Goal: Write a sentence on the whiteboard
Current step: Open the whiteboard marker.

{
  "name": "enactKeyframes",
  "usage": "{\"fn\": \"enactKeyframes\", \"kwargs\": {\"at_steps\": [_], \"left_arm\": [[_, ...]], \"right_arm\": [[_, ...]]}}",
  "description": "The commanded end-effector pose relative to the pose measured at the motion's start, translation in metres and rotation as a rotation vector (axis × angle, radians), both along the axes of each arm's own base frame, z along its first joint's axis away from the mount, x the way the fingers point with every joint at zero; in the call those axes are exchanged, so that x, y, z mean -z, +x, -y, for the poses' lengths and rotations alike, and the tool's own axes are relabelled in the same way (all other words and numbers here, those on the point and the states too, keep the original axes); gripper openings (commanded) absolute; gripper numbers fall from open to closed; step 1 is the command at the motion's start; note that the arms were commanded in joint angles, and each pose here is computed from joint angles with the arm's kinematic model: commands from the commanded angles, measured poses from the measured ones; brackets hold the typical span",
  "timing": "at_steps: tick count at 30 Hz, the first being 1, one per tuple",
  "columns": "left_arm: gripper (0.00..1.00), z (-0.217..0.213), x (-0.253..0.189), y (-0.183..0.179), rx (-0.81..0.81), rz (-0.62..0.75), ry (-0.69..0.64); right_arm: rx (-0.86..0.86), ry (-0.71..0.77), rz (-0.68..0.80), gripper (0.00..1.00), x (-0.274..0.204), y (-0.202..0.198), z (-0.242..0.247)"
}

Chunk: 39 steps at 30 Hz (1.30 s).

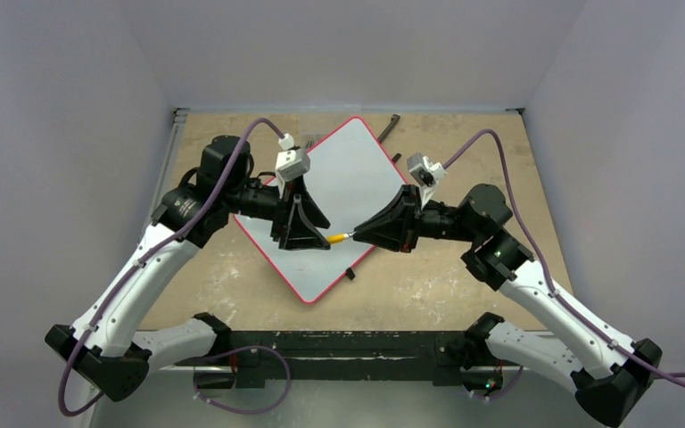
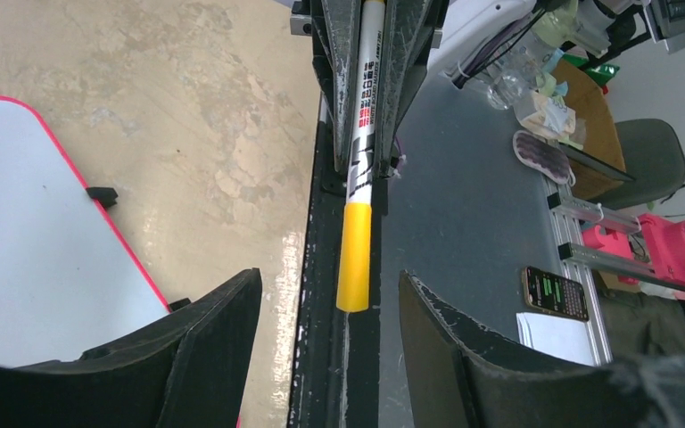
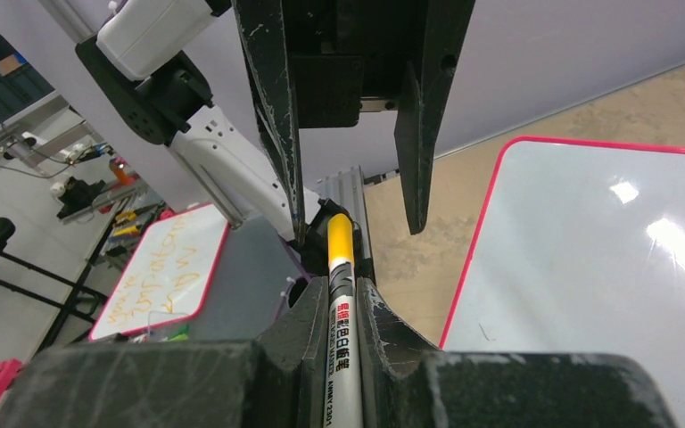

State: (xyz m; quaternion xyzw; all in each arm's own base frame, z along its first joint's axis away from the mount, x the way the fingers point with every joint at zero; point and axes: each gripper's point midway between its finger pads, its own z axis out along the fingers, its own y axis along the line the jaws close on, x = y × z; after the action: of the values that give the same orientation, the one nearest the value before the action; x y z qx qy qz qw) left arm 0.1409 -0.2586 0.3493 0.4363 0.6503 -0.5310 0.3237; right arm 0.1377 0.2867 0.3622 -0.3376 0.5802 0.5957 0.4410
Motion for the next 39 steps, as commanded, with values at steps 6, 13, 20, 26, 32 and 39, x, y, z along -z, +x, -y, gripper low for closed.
{"fn": "enactKeyframes", "kwargs": {"at_steps": [6,13,20,26,32,39], "left_arm": [[0.48,0.010,0.005,-0.008,0.095,0.009,-0.006],[0.38,0.013,0.009,-0.011,0.112,0.000,0.004],[0.32,0.014,0.011,-0.014,0.119,0.001,0.014],[0.00,0.015,0.012,-0.010,0.073,0.023,0.027],[0.00,0.013,0.021,-0.002,0.000,0.084,0.059],[0.00,0.006,0.024,0.012,-0.097,0.192,0.076]], "right_arm": [[-0.084,0.050,0.068,0.00,-0.025,-0.010,-0.004],[-0.081,0.051,0.064,0.00,-0.025,-0.009,-0.005],[-0.075,0.069,0.053,0.00,-0.026,-0.007,-0.006],[-0.050,0.051,0.009,0.00,-0.019,-0.001,-0.008],[0.050,0.037,-0.102,0.00,-0.005,0.010,-0.003],[0.228,-0.001,-0.237,0.00,0.008,0.030,0.010]]}}
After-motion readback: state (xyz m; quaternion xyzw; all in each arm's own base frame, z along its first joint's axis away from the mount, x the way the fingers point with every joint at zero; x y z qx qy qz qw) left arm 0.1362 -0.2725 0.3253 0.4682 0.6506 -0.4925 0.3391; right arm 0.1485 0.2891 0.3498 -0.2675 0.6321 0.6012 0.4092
